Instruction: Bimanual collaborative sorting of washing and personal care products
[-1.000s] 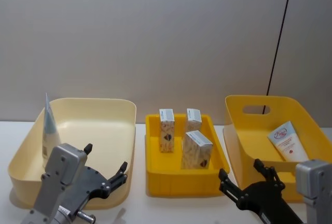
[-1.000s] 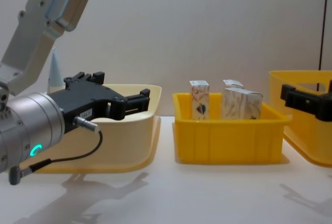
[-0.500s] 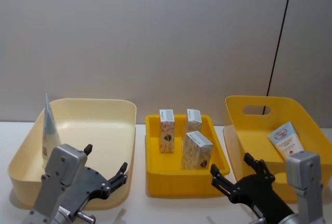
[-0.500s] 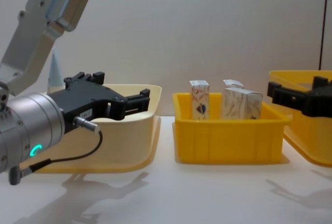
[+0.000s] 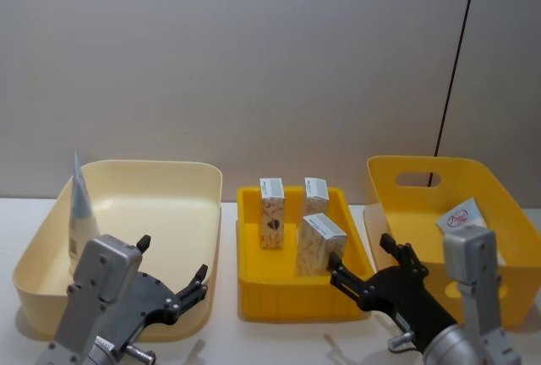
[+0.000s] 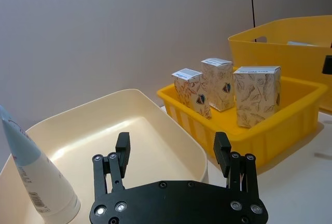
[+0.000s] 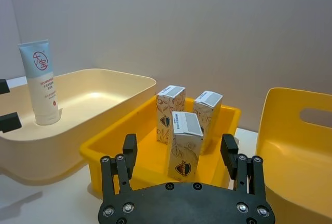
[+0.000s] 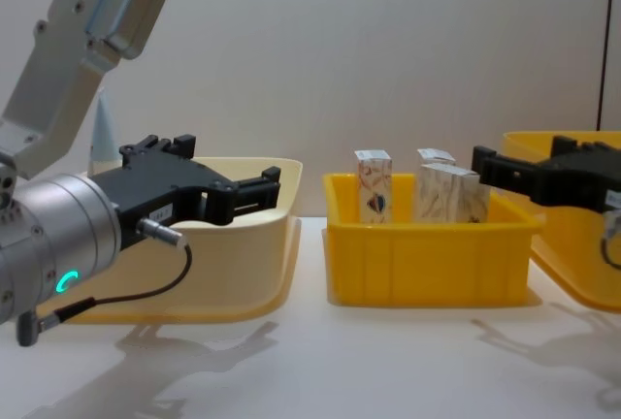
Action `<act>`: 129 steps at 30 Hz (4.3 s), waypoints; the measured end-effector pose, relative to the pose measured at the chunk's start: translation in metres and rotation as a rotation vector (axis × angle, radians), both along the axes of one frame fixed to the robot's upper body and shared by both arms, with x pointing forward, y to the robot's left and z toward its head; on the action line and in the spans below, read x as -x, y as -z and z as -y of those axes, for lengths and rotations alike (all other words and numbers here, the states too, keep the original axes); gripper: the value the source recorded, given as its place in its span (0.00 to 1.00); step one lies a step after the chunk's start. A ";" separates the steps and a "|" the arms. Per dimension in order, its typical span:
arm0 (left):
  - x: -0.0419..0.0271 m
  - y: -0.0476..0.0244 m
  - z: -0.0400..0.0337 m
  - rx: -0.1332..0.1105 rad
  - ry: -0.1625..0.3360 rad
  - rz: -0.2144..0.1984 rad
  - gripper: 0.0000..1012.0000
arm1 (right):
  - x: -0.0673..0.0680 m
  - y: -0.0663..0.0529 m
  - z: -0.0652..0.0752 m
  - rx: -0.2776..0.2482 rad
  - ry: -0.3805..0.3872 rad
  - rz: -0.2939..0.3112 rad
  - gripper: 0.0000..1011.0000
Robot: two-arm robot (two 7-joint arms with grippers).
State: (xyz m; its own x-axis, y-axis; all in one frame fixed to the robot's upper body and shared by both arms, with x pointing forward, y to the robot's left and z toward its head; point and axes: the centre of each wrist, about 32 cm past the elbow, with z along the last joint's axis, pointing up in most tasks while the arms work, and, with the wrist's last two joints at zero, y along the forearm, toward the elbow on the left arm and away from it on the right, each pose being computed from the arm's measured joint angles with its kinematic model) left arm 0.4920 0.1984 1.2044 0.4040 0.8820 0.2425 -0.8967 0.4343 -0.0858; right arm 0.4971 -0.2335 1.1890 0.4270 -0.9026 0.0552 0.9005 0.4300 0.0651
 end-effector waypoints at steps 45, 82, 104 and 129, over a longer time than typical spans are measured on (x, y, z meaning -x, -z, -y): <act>0.0000 0.0000 0.0000 0.000 0.000 0.000 0.99 | -0.054 0.020 -0.031 0.013 0.067 0.021 0.99; 0.0000 -0.0001 0.0000 0.000 0.000 0.000 0.99 | -0.075 0.022 -0.051 0.028 0.089 -0.041 0.85; 0.0000 -0.0001 0.0000 0.000 0.000 0.000 0.99 | -0.077 0.021 -0.052 0.023 0.095 -0.033 0.43; 0.0000 -0.0001 0.0000 0.000 0.000 0.000 0.99 | -0.083 0.010 -0.037 -0.142 0.085 0.252 0.43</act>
State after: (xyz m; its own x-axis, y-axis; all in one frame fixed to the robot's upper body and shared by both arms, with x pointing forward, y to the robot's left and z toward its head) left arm 0.4920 0.1984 1.2044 0.4040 0.8821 0.2425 -0.8967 0.4343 -0.0860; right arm 0.5803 -0.1965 1.1792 0.3385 -0.9408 0.0203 0.8808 0.3244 0.3448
